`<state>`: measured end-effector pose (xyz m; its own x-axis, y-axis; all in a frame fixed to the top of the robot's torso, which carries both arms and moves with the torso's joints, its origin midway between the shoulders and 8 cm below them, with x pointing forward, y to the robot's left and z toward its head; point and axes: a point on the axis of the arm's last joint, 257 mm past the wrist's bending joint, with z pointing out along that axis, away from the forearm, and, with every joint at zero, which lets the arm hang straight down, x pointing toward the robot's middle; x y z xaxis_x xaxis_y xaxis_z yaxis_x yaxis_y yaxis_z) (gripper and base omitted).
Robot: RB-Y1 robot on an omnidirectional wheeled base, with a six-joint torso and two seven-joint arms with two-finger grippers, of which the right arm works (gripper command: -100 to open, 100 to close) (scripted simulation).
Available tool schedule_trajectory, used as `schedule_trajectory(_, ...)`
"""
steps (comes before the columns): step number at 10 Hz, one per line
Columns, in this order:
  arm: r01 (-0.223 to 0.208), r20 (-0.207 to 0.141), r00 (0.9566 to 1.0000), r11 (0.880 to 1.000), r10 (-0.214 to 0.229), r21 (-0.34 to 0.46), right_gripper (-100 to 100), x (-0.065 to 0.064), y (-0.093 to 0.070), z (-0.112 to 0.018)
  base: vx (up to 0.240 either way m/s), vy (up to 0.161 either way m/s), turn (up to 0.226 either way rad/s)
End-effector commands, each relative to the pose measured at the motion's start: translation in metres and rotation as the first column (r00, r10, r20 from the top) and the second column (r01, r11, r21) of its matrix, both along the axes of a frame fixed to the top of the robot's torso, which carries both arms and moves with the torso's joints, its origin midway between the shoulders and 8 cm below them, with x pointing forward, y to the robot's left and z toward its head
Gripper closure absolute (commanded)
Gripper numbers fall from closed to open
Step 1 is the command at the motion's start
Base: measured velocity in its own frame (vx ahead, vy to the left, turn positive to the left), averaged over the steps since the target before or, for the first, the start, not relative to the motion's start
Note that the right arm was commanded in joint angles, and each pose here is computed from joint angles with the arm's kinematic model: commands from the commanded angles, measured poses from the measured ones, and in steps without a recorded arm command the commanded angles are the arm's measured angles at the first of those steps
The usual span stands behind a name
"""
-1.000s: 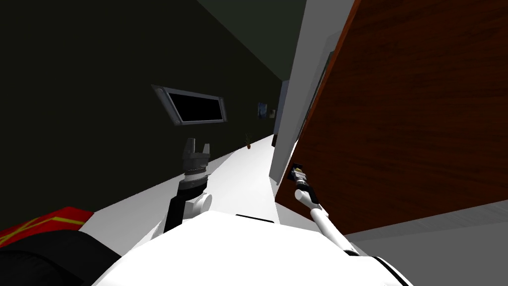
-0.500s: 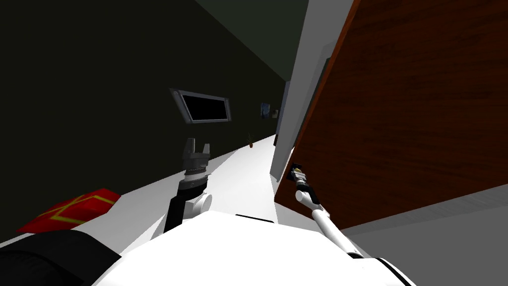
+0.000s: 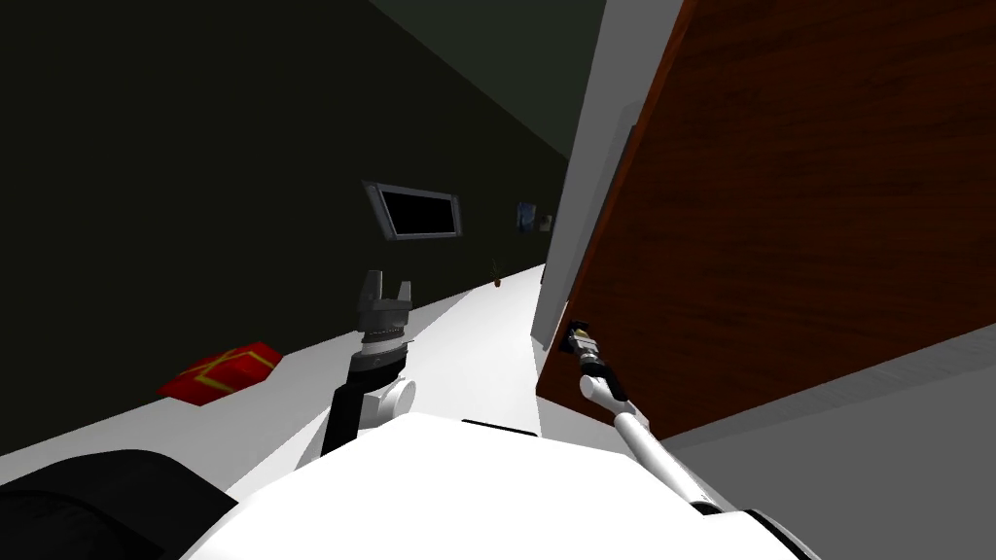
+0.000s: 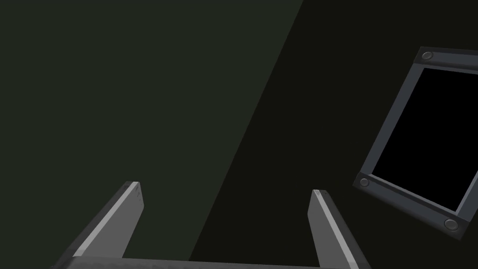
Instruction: Pull the door open
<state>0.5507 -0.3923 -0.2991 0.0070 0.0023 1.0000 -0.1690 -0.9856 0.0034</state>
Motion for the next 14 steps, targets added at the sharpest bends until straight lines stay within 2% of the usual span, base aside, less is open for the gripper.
schedule_trajectory(1, -0.019, 0.007, 0.9998, 1.000, 0.019, 0.002, 100, 0.000, 0.006, 0.003, -0.196, -0.082, 0.087)
schedule_trajectory(3, -0.022, -0.001, 0.9998, 1.000, 0.022, 0.001, 100, -0.002, 0.007, 0.000, -0.143, -0.047, 0.054)
schedule_trajectory(7, -0.077, 0.002, 0.9970, 0.997, 0.077, 0.001, 100, -0.005, 0.021, 0.000, -0.205, -0.071, 0.097)
schedule_trajectory(13, -0.150, 0.007, 0.9887, 0.989, 0.150, 0.002, 100, -0.010, 0.039, 0.003, -0.205, -0.077, 0.081)
schedule_trajectory(14, -0.142, 0.000, 0.9899, 0.990, 0.142, 0.001, 100, -0.011, 0.036, 0.001, -0.077, -0.035, 0.026)
